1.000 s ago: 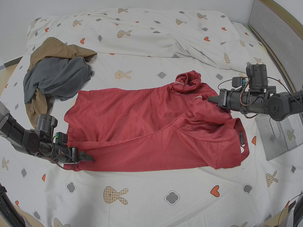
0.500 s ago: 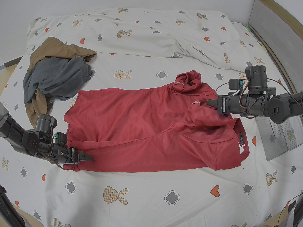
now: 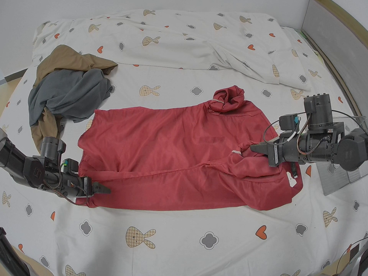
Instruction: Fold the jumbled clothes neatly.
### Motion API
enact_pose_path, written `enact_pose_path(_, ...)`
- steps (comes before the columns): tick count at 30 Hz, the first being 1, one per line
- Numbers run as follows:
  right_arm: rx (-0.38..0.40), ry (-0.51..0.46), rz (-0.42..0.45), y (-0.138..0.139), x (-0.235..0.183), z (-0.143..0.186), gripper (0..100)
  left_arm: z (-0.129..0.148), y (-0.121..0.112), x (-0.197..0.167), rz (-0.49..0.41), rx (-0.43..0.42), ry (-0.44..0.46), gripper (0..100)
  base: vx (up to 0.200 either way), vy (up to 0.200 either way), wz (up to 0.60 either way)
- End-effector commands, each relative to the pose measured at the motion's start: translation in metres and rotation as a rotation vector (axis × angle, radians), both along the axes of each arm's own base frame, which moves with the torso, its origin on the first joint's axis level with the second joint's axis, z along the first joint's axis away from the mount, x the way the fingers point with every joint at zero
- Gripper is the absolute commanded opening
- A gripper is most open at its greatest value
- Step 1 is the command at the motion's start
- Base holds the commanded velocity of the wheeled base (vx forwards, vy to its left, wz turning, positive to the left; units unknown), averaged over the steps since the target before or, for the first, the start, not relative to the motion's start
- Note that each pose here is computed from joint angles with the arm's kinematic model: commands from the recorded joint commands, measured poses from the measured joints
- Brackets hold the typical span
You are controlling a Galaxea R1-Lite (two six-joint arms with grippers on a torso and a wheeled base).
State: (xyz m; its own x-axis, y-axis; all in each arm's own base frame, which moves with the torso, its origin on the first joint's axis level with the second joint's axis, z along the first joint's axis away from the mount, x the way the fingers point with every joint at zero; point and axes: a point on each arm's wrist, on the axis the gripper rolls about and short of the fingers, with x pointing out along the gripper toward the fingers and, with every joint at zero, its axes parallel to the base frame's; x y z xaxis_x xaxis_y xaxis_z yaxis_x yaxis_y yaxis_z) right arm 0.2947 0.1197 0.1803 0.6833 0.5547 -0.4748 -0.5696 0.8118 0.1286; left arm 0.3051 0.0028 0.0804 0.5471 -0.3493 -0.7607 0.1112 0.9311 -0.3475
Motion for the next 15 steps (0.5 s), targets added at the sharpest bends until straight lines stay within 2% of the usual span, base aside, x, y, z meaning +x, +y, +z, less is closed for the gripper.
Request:
enact_pose_path(1,-0.011,0.02,0.031,0.0,-0.023,-0.004,0,0.003,0.0,-0.001,0.0,-0.001,-0.011,100,0.0,0.0,0.0)
enact_pose_path(8,-0.063,0.118,0.041,0.002,-0.036,-0.033,0,0.003,0.0,-0.001,0.0,-0.001,-0.012,100,0.0,0.0,0.0)
enact_pose_path(15,-0.102,0.14,0.062,0.004,-0.034,-0.045,0,0.003,0.0,-0.002,0.0,-0.001,-0.011,100,0.0,0.0,0.0)
